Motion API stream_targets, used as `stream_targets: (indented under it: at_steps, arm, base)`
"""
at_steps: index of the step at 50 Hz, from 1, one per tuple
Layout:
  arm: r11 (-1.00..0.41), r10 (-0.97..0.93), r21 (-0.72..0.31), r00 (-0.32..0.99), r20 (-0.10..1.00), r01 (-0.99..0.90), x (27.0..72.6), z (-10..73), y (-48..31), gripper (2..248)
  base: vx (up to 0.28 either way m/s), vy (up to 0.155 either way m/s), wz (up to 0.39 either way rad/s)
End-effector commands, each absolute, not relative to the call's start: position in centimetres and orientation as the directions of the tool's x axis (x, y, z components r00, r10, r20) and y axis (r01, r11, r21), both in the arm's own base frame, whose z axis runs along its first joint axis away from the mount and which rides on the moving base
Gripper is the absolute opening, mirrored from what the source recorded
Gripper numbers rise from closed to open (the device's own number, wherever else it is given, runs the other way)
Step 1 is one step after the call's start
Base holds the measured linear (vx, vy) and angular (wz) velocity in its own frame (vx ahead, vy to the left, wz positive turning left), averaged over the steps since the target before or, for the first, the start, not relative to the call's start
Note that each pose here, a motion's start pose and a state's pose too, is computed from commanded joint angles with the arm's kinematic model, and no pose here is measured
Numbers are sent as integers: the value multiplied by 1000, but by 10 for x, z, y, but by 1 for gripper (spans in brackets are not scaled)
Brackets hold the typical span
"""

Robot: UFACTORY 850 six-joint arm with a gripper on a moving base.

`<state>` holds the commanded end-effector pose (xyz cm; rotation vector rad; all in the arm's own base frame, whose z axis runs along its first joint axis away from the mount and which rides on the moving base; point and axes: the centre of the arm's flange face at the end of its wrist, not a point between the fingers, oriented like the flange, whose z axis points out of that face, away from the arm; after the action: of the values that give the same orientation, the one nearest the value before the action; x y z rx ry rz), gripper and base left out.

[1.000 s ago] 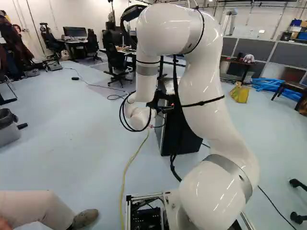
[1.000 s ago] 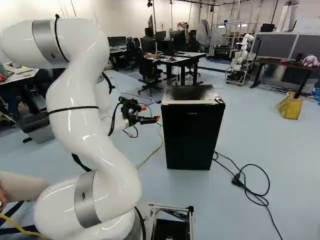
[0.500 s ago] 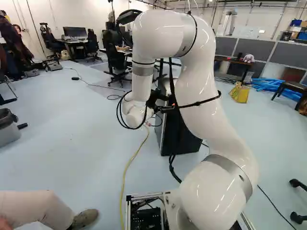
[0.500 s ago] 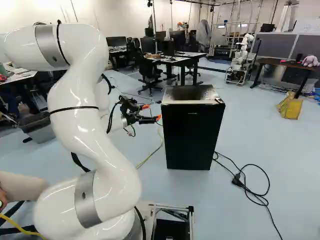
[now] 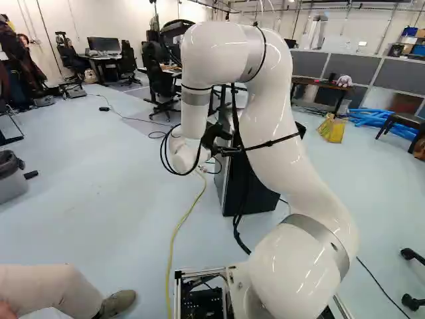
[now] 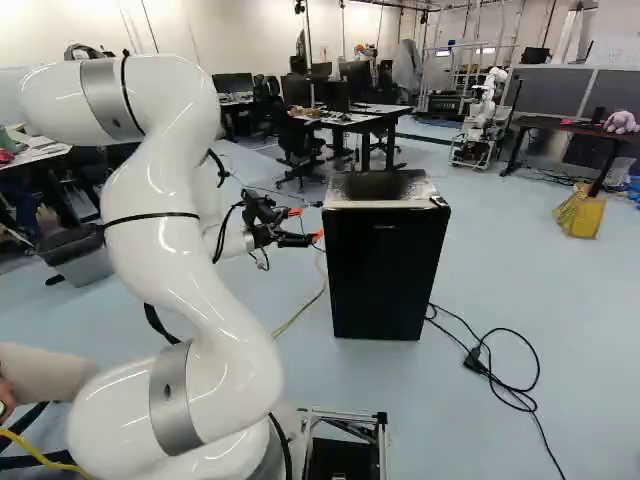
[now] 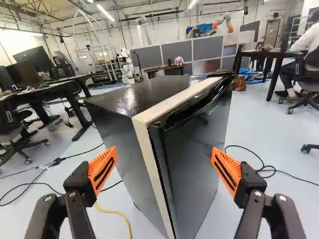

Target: Grab a drink from the fridge

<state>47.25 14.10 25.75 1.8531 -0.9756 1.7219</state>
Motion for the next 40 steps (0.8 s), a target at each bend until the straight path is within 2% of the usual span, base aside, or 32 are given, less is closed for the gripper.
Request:
stream_targets:
  at_steps: [40]
  arm:
    - [-623, -266, -174, -3, 964, -762, 487, 250, 142, 247]
  base:
    - [0, 0, 0]
